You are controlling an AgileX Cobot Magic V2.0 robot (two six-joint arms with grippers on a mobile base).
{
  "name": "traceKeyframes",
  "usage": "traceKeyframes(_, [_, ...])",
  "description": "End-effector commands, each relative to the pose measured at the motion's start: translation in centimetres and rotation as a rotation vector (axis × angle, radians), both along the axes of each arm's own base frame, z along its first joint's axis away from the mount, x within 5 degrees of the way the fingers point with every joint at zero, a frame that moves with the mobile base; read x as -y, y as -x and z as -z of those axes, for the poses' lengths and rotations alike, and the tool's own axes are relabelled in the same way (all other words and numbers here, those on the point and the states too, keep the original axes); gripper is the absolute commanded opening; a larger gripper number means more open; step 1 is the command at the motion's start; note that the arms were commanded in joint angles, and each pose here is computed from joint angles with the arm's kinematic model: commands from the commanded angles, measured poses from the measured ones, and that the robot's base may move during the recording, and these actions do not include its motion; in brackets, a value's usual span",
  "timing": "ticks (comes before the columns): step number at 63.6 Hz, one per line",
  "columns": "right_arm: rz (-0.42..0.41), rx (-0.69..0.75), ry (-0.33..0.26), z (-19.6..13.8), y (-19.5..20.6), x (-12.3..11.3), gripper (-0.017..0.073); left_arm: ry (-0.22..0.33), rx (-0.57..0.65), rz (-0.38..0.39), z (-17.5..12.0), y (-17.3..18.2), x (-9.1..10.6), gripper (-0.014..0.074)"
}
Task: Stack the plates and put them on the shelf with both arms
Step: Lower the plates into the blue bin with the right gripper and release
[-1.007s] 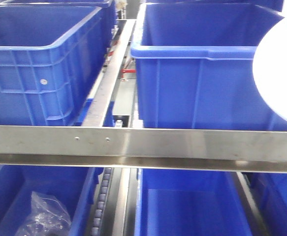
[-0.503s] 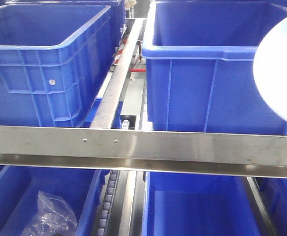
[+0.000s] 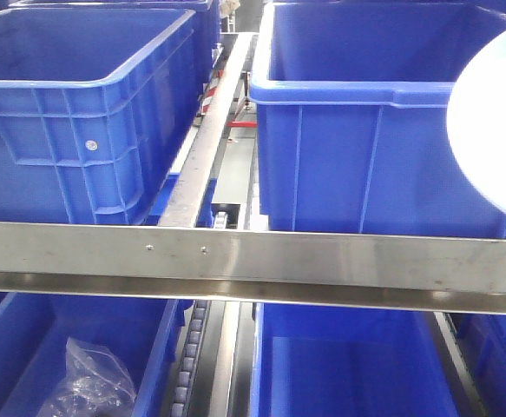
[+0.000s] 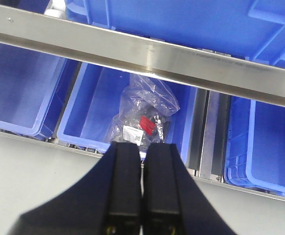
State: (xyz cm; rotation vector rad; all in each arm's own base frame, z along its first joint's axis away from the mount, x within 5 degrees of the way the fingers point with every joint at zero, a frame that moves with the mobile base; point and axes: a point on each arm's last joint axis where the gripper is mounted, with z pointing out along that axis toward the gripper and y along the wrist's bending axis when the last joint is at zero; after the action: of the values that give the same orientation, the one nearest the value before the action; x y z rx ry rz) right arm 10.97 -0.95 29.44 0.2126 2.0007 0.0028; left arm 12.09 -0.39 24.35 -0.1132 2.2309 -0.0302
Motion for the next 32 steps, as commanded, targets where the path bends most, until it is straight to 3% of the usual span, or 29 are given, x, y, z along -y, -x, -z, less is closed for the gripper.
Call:
traceKeyframes(1, [-0.006, 0.131, 0.009, -1.9, -0.4, 0.0, 0.0057, 0.013, 0.086, 0.007, -1.3, -0.6, 0.1, 0.0096])
traceKeyframes(22, [-0.014, 0.196, -0.018, -2.5, -0.6, -0.2, 0.0057, 0.013, 0.086, 0.007, -1.3, -0.6, 0.1, 0.0096])
traceKeyframes(32, [-0.023, 0.260, -0.015, -4.9, -2.7, -0.1, 0.0057, 0.013, 0.086, 0.007, -1.3, -0.6, 0.1, 0.0096])
